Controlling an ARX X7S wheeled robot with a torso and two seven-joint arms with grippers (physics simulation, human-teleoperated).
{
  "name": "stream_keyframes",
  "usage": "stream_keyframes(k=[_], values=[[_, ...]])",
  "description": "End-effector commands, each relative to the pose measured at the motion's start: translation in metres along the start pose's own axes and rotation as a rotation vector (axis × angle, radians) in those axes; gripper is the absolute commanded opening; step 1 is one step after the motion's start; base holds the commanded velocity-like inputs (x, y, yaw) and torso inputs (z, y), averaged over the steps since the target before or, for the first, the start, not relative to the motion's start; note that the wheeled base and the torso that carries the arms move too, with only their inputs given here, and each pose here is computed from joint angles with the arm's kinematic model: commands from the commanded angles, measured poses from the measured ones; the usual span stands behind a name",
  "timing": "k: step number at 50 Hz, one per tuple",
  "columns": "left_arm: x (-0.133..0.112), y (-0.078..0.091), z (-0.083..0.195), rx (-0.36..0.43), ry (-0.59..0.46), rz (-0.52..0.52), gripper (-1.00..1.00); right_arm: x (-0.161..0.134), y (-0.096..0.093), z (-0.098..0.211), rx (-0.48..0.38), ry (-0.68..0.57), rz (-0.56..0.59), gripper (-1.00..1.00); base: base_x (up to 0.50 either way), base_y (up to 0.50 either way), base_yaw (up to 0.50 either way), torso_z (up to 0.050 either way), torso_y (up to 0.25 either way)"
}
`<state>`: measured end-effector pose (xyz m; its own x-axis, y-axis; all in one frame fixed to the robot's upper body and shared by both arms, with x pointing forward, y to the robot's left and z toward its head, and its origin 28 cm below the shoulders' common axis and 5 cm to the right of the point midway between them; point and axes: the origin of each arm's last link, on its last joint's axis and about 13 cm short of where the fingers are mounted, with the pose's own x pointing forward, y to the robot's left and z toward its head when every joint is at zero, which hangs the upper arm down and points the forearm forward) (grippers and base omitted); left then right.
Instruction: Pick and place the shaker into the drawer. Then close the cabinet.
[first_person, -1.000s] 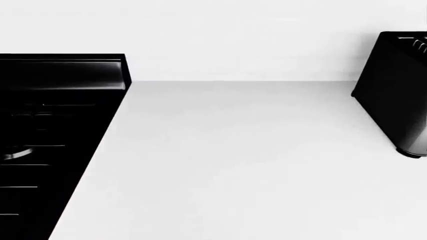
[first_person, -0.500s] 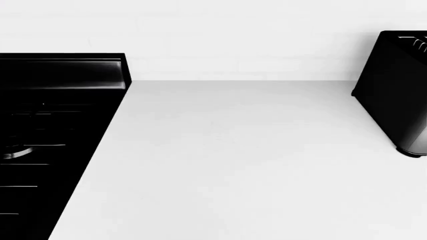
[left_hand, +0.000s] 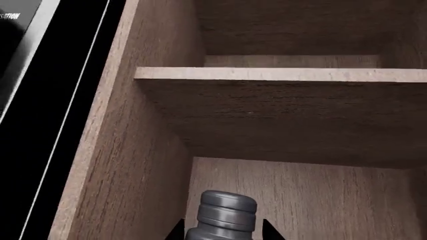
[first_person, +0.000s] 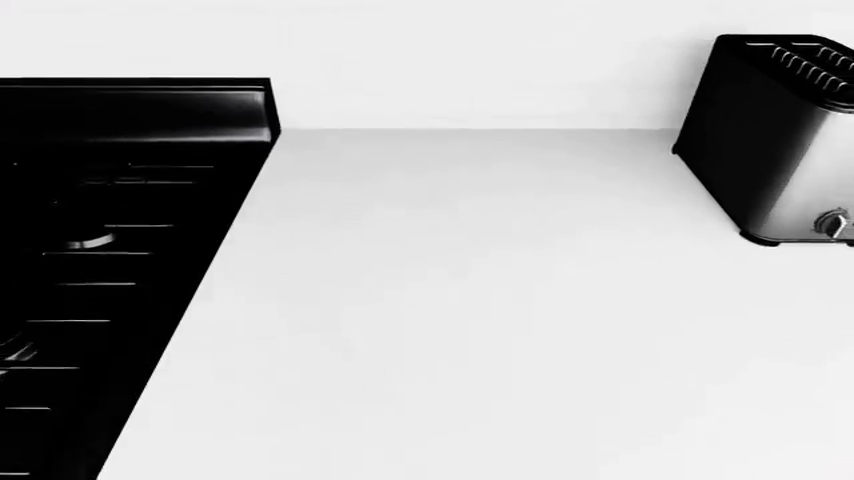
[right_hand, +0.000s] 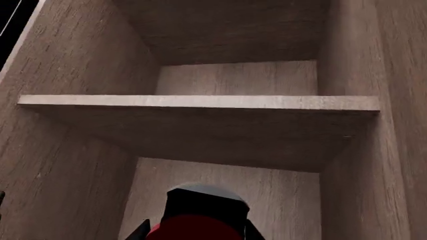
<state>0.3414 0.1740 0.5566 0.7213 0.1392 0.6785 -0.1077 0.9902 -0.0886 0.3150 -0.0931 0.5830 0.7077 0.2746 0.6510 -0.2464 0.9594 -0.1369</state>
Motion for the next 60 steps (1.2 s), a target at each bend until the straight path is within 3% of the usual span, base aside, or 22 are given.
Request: stream_keyframes(k=[1, 23, 35, 46, 60], values=[[0.0, -0.001, -0.001, -0.009, 0.001, -0.003, -1.0, -0.004, -0.008, 0.03, -0.173, -0.082, -0.076, -1.0, -0.5, 0.0, 0.0, 0.0, 0.0], [0.0, 0.001, -0.007, -0.012, 0.014, -0.007, -1.0, -0.003, -0.009, 0.02, -0.168, -0.04, -0.071, -1.0, -0.5, 0.0, 0.0, 0.0, 0.004], [-0.002, 0.003, -0.023, -0.007, 0.047, -0.021, -1.0, 0.0, -0.008, 0.01, -0.161, -0.024, -0.064, -1.0, -0.36, 0.0, 0.0, 0.0, 0.002], [-0.014, 0.005, -0.088, -0.024, 0.175, -0.112, -1.0, -0.001, -0.009, -0.05, -0.158, 0.102, -0.055, -1.0, 0.0, 0.0, 0.0, 0.0, 0.002], [-0.047, 0.007, -0.152, -0.058, 0.279, -0.163, -1.0, -0.039, 0.002, -0.117, -0.095, 0.211, -0.025, -1.0, 0.0, 0.0, 0.0, 0.0, 0.0]])
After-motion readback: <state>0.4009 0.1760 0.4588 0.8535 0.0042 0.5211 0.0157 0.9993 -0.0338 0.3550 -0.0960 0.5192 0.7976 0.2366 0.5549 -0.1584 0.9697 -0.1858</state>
